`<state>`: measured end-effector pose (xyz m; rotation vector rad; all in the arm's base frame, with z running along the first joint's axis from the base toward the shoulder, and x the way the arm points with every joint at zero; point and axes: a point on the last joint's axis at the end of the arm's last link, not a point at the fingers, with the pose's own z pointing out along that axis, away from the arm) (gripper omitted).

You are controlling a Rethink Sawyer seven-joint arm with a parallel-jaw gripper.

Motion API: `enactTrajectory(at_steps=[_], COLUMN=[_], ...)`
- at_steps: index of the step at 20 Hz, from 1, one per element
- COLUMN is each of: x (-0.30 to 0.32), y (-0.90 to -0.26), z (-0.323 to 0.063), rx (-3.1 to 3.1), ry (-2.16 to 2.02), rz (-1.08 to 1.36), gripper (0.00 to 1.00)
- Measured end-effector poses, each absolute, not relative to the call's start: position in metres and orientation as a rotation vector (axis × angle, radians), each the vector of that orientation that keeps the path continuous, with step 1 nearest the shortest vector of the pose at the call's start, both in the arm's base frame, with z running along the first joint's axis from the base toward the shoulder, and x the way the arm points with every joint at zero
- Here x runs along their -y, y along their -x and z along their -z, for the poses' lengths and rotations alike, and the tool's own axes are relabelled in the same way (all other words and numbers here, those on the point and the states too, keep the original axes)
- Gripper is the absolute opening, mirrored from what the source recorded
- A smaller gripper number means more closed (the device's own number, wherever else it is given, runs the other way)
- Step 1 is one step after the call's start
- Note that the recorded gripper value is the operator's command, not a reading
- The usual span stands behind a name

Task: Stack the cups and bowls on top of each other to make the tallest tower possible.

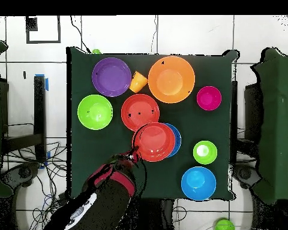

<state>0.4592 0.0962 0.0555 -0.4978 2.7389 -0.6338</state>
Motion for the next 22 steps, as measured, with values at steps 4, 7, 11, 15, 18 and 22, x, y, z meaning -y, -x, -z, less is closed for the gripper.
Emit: enactTrajectory(at_steps=[4,7,11,15,18,22], x=[-0.094,-0.093,-0.083,-0.06,-0.04,-0.027], y=[-0.456,-0.455,-0.454,-0.456,-0.458,-0.455], z=[-0.051,-0.05,-0.045,-0.037,-0.033,-0.028], rx=[-2.749,-2.753,-2.771,-2.81,-2.836,-2.857], ry=[0.503,0.502,0.48,0.408,0.34,0.315], rz=[0.641,0.643,0.652,0.648,0.639,0.648], gripper=[0.0,0.0,0.0,0.0,0.0,0.0])
